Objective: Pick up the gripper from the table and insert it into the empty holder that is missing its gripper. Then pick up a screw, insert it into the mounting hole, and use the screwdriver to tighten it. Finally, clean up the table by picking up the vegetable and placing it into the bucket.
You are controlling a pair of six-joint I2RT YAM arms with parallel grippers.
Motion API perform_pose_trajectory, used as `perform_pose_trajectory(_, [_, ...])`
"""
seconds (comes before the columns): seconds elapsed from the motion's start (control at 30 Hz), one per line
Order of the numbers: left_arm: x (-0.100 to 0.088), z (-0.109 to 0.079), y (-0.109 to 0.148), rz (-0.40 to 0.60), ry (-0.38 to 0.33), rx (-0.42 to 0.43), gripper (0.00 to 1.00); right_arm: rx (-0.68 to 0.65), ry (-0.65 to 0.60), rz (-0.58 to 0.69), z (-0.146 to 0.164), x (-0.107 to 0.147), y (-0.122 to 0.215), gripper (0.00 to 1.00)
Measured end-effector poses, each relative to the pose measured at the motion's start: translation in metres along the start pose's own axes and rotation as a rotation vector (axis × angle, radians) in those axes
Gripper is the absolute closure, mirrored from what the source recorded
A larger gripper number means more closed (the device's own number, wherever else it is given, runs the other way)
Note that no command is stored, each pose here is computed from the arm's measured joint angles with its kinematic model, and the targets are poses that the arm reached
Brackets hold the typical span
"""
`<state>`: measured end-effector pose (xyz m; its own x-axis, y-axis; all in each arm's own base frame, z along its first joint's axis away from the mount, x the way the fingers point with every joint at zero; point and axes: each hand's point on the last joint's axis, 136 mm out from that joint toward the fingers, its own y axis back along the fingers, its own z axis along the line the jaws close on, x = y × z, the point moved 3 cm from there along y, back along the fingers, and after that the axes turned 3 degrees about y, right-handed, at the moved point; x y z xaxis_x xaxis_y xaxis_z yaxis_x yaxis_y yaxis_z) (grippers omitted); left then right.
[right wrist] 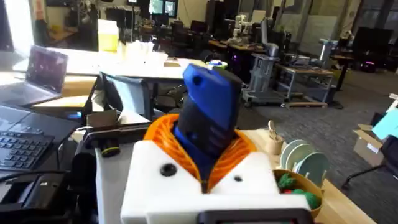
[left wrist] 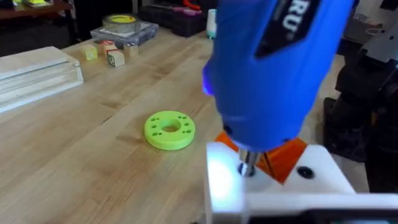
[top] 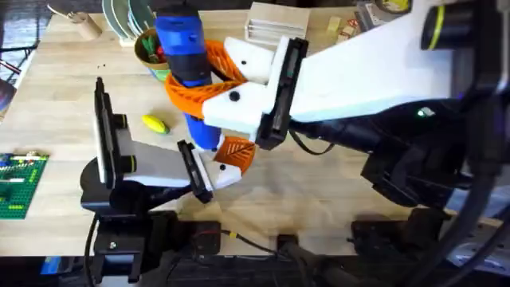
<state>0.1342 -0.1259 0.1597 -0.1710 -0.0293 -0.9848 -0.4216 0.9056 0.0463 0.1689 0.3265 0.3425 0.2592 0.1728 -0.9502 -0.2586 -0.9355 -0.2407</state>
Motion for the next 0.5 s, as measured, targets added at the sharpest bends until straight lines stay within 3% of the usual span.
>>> perform_pose_trajectory(0.5, [-0.0001,-0.0001,0.0,0.0,0.0,0.0,0.997,0.001,0.017,-0.007,-0.0001,-0.0026,0.0008,0.978])
